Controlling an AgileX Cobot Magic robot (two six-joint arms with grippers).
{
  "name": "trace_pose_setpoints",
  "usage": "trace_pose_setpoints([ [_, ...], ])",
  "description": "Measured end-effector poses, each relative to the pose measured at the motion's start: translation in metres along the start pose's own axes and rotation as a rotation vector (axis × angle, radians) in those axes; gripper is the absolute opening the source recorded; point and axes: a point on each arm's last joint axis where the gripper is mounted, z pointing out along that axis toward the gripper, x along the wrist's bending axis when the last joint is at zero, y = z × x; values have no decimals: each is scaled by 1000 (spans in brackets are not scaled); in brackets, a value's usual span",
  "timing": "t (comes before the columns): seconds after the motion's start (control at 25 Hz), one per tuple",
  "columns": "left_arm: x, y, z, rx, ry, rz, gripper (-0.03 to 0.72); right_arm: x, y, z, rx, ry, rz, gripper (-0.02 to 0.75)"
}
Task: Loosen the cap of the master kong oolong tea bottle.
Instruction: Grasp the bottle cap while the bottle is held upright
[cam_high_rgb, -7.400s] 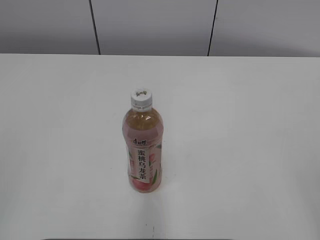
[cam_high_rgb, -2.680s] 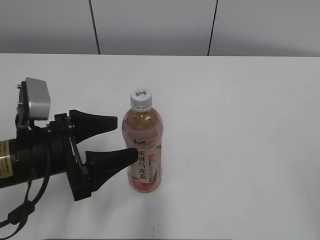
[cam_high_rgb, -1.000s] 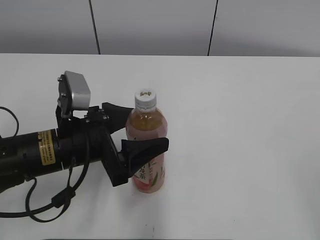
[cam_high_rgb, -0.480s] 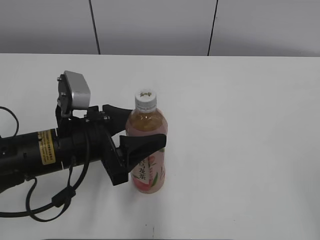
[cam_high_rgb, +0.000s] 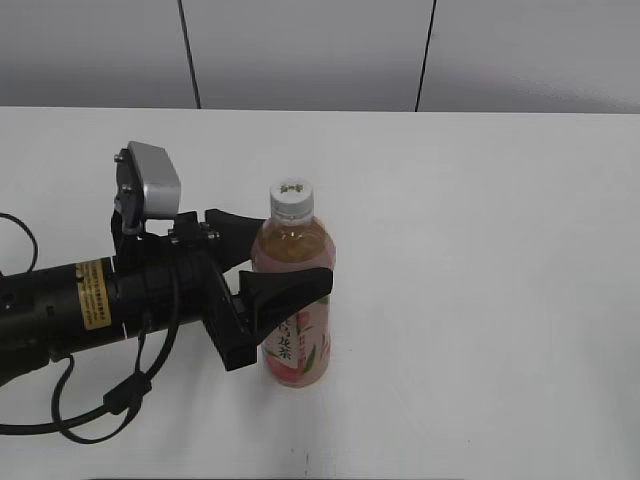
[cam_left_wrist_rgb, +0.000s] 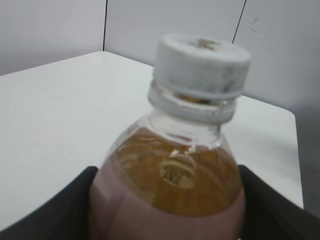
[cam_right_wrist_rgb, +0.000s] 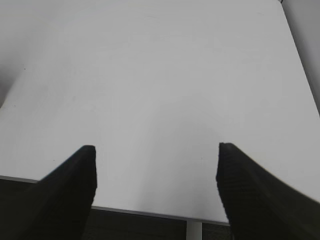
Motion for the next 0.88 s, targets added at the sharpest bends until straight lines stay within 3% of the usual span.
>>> trace_pose_setpoints([
  [0.28,0,0,0,0,0,0,476,1,2,-1,-11,9,7,566],
  [0.44,0,0,0,1,0,0,476,-3,26,12,-22,24,29,566],
  [0.88,0,0,0,0,0,0,476,-6,108,104,200,239,-34,566],
])
